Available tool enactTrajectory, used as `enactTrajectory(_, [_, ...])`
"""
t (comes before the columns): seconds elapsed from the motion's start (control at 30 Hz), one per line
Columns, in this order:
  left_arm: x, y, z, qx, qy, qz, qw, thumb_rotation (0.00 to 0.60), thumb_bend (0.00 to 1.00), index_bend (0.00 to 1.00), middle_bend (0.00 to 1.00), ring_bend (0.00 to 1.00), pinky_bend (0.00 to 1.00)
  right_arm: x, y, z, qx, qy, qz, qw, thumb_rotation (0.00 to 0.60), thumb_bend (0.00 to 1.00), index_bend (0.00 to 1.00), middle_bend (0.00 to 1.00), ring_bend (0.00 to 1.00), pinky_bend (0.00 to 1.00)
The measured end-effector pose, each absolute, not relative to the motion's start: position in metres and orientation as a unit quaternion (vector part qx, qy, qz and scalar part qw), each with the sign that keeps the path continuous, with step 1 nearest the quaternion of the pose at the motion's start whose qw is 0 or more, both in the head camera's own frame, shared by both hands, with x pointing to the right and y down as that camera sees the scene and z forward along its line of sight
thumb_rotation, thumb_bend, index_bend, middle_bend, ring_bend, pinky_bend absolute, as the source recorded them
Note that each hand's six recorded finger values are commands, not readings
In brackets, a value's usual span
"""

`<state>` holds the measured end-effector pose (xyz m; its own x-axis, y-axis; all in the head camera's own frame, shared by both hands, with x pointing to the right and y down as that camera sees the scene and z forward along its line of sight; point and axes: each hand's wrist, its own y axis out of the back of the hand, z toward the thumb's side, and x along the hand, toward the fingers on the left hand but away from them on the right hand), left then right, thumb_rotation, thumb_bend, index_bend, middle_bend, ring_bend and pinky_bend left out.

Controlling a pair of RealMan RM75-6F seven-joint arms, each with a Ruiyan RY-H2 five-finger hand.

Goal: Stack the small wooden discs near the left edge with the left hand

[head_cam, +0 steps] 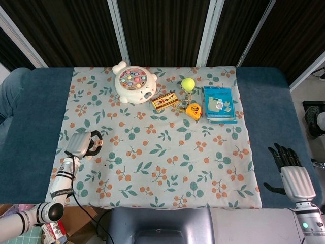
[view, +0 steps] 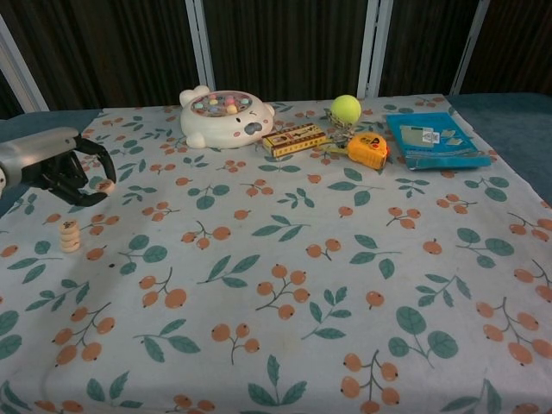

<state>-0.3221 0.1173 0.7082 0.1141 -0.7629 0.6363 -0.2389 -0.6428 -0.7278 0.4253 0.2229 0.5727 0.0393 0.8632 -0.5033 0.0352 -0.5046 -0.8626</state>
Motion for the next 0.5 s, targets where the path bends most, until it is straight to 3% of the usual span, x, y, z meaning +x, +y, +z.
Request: enactTrajectory(0.5, [-0.351,0.137,0.709,-0.696,0.348,-0.580,0.242,0.600,0.38,0.50,1.00,1.00,1.00,0.422,0.224,0.572,-0.637,-0.351,0.589,0.352,0.600,0.15,0.00,0.00,0.00,0.00])
